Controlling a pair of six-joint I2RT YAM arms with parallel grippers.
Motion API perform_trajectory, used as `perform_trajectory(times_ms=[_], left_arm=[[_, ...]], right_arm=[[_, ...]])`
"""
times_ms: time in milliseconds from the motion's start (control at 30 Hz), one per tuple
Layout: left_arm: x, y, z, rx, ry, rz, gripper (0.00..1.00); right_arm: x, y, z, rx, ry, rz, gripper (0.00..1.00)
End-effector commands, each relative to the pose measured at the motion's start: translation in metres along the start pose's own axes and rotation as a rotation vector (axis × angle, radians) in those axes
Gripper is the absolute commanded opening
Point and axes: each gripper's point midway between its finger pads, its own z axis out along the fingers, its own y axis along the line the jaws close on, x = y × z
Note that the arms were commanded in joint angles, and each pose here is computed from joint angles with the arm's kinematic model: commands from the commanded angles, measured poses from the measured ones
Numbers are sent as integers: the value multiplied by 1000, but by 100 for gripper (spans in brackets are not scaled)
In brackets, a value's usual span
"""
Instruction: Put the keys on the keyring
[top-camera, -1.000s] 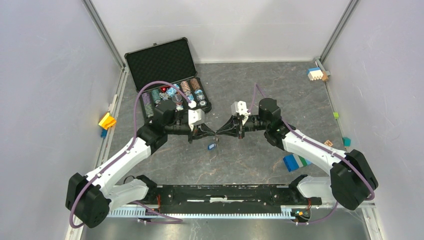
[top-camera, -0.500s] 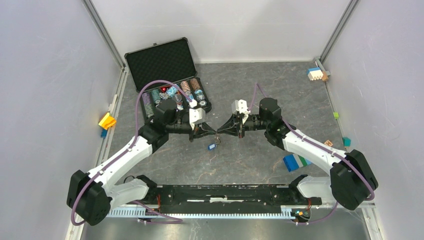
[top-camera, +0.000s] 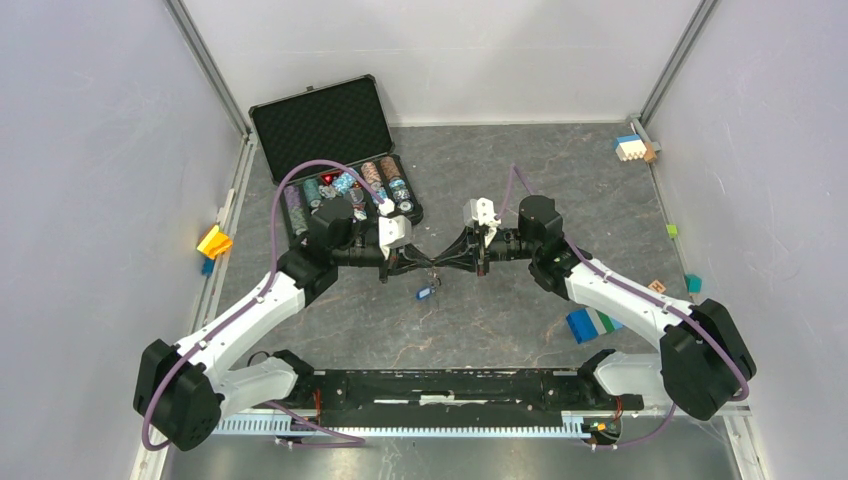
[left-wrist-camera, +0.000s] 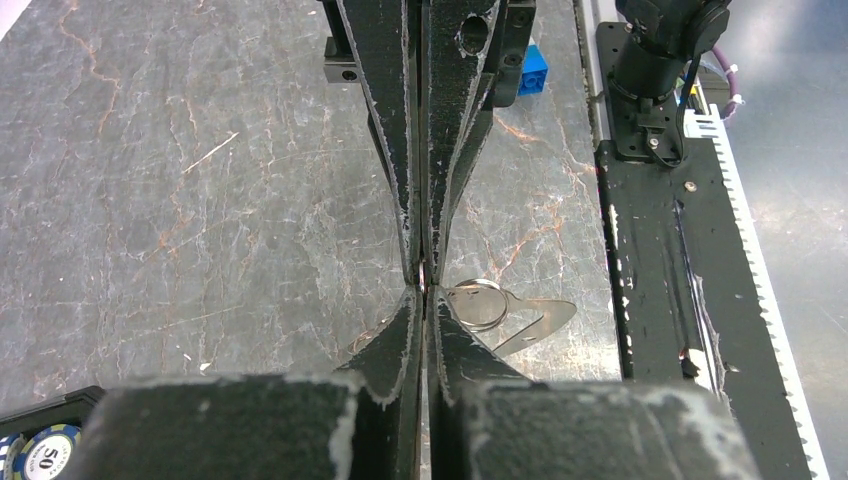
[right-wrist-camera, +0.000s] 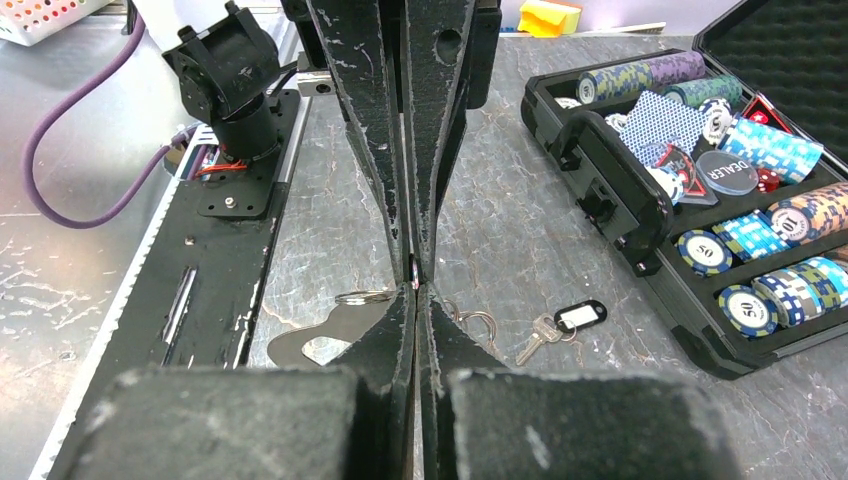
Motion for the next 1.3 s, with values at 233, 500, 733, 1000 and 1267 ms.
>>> perform_trajectory(times_ms=[233,500,733,1000,1267], left_arm=[[-15,1,-4,-24,-31,110,2],[-19,1,-20,-85,25,134,2],[-36,-2,-46,-161,69,134,2],[-70,-20,-88,-231,121,128,2],[-77,-9,-139,-495,223,130,2]], right_arm=[[-19,-1,3,-4,-34,-87,0],[-16,-11,-1,31,37,-148,75],[-32,-29,-8,123,81,-207,82],[-22,-75,-1,265,164,-128,80],[39,-112,27,306,282,-11,67]])
